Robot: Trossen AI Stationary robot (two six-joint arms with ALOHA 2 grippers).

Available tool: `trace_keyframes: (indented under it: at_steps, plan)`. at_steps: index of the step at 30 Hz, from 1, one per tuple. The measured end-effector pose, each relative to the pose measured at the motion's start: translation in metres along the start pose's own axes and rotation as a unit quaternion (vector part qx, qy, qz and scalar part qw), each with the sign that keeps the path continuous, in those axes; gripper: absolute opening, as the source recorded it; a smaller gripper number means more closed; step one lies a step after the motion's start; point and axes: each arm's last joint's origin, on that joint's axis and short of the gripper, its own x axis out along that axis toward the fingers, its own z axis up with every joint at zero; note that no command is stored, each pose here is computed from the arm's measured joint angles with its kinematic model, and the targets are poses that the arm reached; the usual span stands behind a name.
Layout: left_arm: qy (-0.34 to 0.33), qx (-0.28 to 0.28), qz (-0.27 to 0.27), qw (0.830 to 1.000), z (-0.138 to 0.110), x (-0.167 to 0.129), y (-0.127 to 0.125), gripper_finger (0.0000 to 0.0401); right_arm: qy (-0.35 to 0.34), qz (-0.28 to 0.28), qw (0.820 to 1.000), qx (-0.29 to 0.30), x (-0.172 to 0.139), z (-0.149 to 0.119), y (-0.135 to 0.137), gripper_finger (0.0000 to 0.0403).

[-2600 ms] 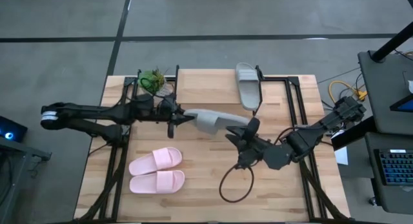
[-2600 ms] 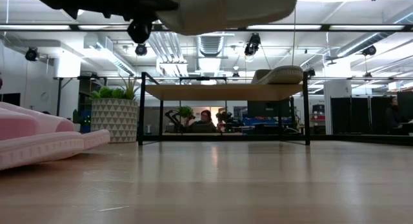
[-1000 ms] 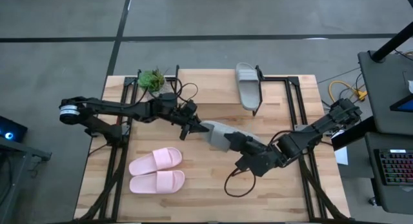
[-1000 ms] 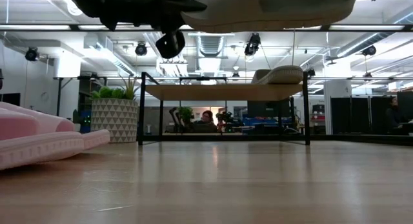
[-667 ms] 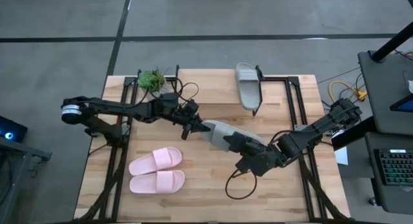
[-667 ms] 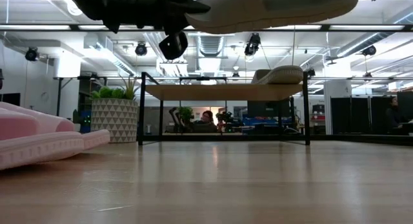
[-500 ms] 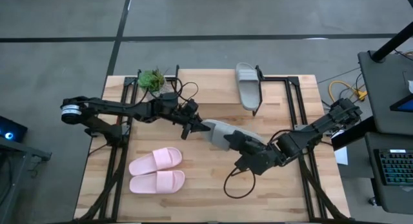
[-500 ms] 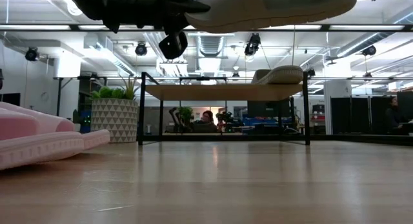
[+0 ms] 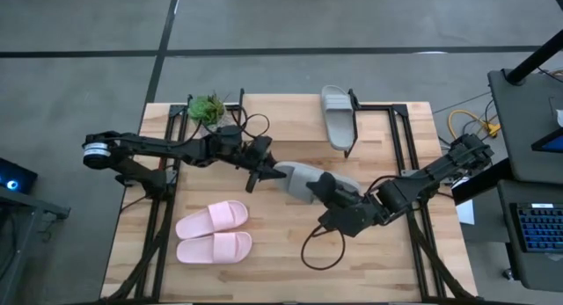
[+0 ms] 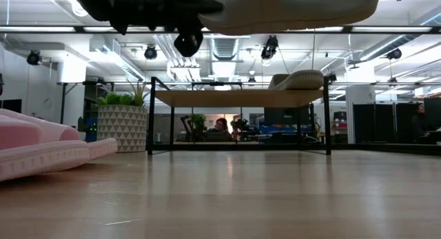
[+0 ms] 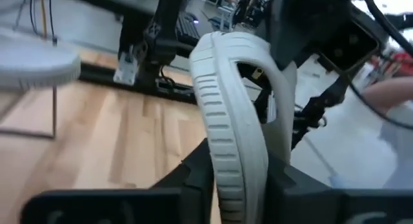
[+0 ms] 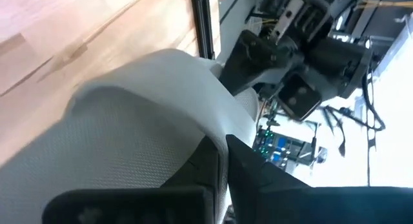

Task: Pick and place slides into the shelf
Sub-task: Put the gray slides on the shelf

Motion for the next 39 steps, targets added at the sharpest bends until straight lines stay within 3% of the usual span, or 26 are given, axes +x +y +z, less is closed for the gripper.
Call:
trace_keyframes:
  at_steps: [4, 9, 13, 22, 29, 34, 39]
  plan:
    - [-0.003, 0.066, -0.004, 0.998, 0.001, 0.000, -0.001, 0.0122, 0.005, 0.000, 1.000, 0.026, 0.000, -0.001, 0.000, 0.0010]
    - [-0.014, 0.107, 0.001, 0.994, 0.006, -0.005, 0.001, 0.0212, 0.030, -0.018, 0.998, 0.060, -0.002, -0.004, -0.002, 0.0009]
    - [-0.032, 0.135, 0.011, 0.990, 0.015, -0.016, 0.000, 0.0248, 0.035, -0.026, 0.993, 0.113, -0.002, -0.008, -0.005, 0.0009]
    - [-0.079, 0.200, 0.051, 0.975, 0.033, -0.057, -0.014, 0.0254, 0.048, -0.040, 0.980, 0.188, -0.003, -0.009, -0.005, 0.0009]
    - [-0.069, 0.216, 0.132, 0.965, 0.041, -0.090, -0.030, 0.0254, 0.069, -0.064, 0.964, 0.250, 0.000, -0.015, -0.009, 0.0009]
    - [-0.047, 0.204, 0.164, 0.964, 0.039, -0.108, -0.038, 0.0254, 0.101, -0.075, 0.938, 0.324, 0.018, -0.031, -0.016, 0.0009]
    - [-0.038, 0.198, 0.196, 0.960, 0.037, -0.116, -0.040, 0.0254, 0.141, -0.100, 0.892, 0.417, 0.041, -0.055, -0.025, 0.0009]
